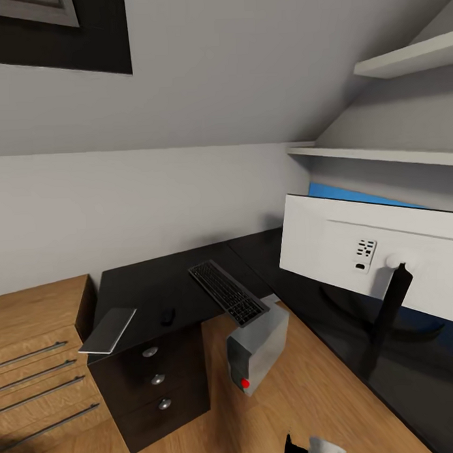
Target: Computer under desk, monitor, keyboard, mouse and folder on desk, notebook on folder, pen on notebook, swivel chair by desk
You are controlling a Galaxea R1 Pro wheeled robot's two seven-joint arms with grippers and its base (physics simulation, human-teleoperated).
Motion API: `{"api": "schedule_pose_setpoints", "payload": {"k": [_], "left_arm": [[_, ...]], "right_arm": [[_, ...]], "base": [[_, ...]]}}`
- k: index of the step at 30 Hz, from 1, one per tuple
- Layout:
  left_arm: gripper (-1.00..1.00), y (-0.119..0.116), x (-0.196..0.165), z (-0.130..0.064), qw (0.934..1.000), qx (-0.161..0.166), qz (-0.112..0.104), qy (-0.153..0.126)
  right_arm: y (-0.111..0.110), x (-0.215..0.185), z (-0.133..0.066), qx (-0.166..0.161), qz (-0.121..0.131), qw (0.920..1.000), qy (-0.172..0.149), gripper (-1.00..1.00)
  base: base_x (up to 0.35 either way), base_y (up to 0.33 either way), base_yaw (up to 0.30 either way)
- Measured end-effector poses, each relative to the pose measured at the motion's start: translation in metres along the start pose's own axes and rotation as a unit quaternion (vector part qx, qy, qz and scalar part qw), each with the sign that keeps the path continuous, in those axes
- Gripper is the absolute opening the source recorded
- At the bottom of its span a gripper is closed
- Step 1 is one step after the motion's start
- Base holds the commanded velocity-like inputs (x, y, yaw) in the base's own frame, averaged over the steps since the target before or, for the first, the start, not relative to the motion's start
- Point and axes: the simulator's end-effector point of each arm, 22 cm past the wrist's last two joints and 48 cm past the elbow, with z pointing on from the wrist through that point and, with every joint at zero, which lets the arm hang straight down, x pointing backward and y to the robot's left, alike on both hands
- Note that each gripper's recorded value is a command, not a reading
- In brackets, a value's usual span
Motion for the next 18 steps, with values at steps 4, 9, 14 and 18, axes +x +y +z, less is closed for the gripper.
{"api": "schedule_pose_setpoints", "payload": {"k": [4,9,14,18], "left_arm": [[1.00,0.000,-0.003,-0.005,1.0000,0.001,0.001,0.000],[1.00,-0.001,-0.008,-0.012,1.0000,0.001,0.001,0.000],[1.00,-0.001,-0.010,-0.016,1.0000,0.001,0.002,0.000],[1.00,-0.001,-0.010,-0.016,1.0000,0.001,0.002,0.000]], "right_arm": [[0.004,0.001,-0.007,-0.021,-0.030,0.9993,0.000,1.00],[0.005,-0.002,-0.013,-0.028,-0.039,0.9989,0.001,1.00],[0.010,-0.005,-0.017,-0.033,-0.040,0.9986,0.001,1.00],[0.015,-0.004,-0.018,-0.036,-0.040,0.9985,0.001,1.00]], "base": [[0.000,0.000,0.000],[0.000,0.000,0.000],[0.000,0.000,0.007],[0.000,0.000,0.147]]}}
